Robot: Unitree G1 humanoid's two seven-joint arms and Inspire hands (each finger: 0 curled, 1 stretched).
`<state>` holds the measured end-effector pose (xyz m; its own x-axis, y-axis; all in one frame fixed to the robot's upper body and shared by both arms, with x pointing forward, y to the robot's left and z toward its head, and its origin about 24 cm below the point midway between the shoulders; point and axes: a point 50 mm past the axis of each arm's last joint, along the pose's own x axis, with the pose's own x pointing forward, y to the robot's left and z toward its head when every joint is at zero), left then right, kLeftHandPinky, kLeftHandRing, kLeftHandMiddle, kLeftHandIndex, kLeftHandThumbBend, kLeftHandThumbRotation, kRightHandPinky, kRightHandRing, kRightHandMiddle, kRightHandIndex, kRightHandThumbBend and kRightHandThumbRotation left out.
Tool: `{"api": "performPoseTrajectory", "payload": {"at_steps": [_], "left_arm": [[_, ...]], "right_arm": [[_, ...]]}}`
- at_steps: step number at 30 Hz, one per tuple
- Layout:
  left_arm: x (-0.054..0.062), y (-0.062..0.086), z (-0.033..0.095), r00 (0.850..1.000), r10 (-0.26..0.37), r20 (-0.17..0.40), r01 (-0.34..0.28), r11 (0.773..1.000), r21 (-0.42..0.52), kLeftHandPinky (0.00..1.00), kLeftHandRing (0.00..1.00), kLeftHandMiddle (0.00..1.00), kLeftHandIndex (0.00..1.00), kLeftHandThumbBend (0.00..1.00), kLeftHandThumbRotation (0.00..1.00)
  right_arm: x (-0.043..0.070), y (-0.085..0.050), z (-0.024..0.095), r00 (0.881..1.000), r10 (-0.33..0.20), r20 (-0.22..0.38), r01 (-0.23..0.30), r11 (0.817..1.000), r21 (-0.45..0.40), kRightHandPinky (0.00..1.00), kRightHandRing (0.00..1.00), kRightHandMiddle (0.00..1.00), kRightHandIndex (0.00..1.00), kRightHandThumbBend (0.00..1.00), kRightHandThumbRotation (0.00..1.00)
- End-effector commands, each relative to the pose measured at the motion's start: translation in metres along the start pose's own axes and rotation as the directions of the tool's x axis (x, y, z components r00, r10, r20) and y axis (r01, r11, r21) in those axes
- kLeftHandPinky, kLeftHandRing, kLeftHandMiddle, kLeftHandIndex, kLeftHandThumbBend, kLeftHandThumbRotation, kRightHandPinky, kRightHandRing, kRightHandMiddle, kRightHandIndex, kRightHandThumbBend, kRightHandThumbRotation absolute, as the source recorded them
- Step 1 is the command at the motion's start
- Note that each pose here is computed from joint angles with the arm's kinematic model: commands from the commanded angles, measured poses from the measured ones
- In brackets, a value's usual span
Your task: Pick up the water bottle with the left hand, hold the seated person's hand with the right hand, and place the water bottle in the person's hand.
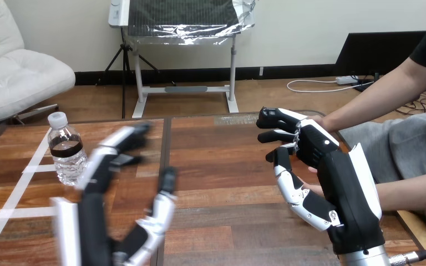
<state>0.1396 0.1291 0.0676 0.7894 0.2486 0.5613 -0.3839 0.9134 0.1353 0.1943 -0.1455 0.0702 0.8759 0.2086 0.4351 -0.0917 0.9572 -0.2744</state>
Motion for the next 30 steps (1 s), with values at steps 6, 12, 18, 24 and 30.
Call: {"api": "performPoseTrajectory", "payload": {"at_steps": [6, 12, 18, 24, 30], "left_arm": [[0.018, 0.013, 0.012, 0.96, 0.279, 0.033, -0.28, 0.958, 0.068, 0.74, 0.8, 0.8, 0.75, 0.46, 0.03], [0.021, 0.022, 0.008, 0.953, 0.302, 0.023, -0.303, 0.946, 0.115, 0.76, 0.84, 0.84, 0.8, 0.52, 0.04], [0.024, 0.031, 0.0, 0.955, 0.298, -0.007, -0.292, 0.94, 0.175, 0.8, 0.87, 0.88, 0.84, 0.55, 0.06], [0.03, 0.037, -0.011, 0.954, 0.298, -0.023, -0.287, 0.937, 0.2, 0.82, 0.87, 0.89, 0.86, 0.58, 0.04], [0.036, 0.041, -0.023, 0.952, 0.303, -0.048, -0.287, 0.933, 0.216, 0.83, 0.88, 0.89, 0.87, 0.6, 0.03]], "right_arm": [[0.015, -0.005, 0.01, 0.996, -0.015, 0.083, 0.015, 1.0, -0.003, 0.52, 0.68, 0.75, 0.76, 0.07, 0.0], [0.016, -0.004, 0.009, 0.997, -0.011, 0.08, 0.011, 1.0, -0.005, 0.51, 0.67, 0.74, 0.76, 0.07, 0.0], [0.017, -0.004, 0.009, 0.997, -0.008, 0.081, 0.008, 1.0, -0.012, 0.51, 0.67, 0.74, 0.76, 0.07, 0.0], [0.018, -0.004, 0.008, 0.996, -0.004, 0.085, 0.005, 1.0, -0.005, 0.51, 0.67, 0.74, 0.76, 0.07, 0.0], [0.019, -0.003, 0.008, 0.996, -0.002, 0.089, 0.003, 1.0, -0.006, 0.51, 0.66, 0.74, 0.76, 0.07, 0.0]]}}
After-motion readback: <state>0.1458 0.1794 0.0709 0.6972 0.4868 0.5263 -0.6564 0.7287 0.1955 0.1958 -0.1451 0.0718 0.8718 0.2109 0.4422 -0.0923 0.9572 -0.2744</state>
